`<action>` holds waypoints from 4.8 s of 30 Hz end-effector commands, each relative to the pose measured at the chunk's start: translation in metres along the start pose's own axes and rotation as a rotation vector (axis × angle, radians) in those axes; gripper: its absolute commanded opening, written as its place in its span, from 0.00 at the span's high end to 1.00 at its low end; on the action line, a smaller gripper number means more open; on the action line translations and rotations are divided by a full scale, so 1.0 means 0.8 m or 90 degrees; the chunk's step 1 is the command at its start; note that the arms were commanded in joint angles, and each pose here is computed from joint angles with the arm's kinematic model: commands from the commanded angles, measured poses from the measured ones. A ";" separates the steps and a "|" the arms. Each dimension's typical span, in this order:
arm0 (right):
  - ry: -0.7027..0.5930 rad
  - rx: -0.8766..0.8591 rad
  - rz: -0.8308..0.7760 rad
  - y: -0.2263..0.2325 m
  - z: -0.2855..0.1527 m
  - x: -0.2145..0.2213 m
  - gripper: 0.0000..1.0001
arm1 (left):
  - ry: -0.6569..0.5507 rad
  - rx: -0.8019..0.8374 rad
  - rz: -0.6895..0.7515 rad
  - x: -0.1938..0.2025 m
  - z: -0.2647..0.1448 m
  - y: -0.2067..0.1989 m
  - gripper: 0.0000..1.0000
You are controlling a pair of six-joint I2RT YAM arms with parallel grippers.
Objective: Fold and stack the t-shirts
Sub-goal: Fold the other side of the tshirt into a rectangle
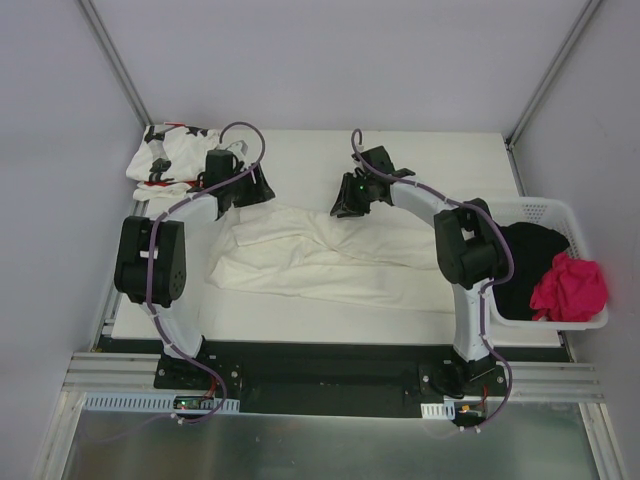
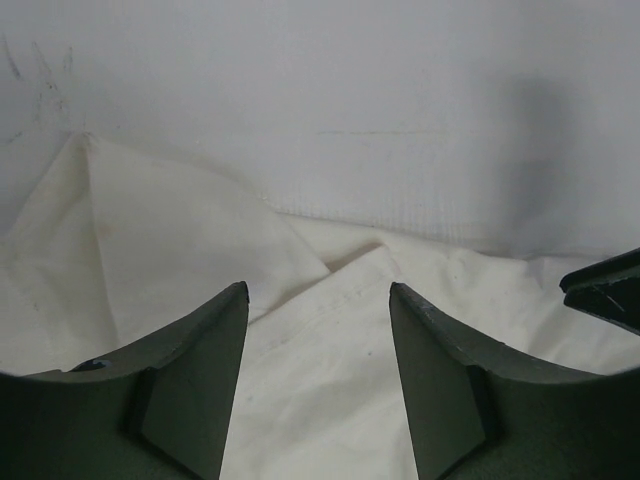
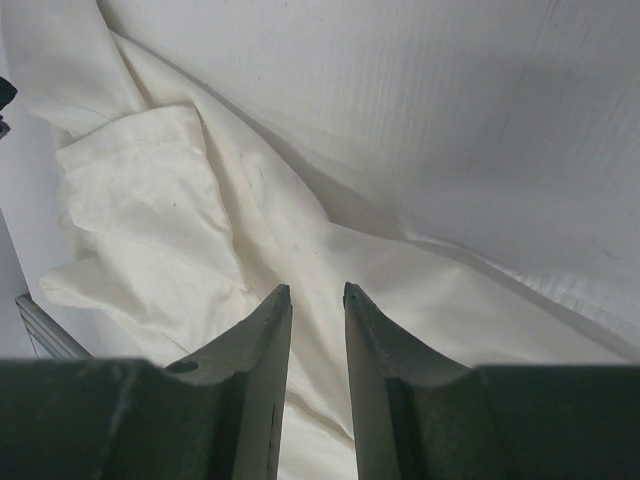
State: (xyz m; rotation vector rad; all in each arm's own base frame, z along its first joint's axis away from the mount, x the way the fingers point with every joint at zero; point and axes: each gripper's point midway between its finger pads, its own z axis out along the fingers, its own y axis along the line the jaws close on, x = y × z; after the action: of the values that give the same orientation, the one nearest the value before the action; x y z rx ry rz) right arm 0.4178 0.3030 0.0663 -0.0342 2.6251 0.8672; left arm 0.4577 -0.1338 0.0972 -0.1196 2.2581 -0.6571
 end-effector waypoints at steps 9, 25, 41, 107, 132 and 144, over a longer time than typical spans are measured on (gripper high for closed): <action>-0.015 -0.030 0.012 0.005 -0.029 -0.005 0.69 | -0.039 -0.193 0.050 -0.043 -0.022 0.071 0.37; -0.047 -0.031 0.039 -0.012 -0.062 -0.015 0.69 | -0.011 -0.189 0.031 -0.048 0.007 0.084 0.41; -0.083 -0.046 0.055 -0.014 -0.089 -0.037 0.69 | 0.040 -0.167 0.015 -0.043 0.011 0.073 0.55; -0.142 -0.077 0.115 -0.037 -0.132 -0.056 0.69 | 0.096 -0.246 -0.008 -0.084 0.036 0.116 1.00; -0.038 -0.170 0.065 0.072 0.016 -0.076 0.67 | 0.029 -0.203 0.038 -0.119 -0.052 0.045 0.11; -0.033 -0.180 0.070 0.069 0.020 -0.070 0.67 | 0.098 -0.005 0.126 -0.095 0.006 -0.018 0.10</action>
State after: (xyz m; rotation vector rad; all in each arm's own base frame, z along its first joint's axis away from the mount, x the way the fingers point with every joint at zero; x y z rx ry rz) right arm 0.4687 0.3709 0.0676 0.0582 2.5228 1.2365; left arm 0.5036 -0.0954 0.1579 -0.0602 2.4011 -0.4019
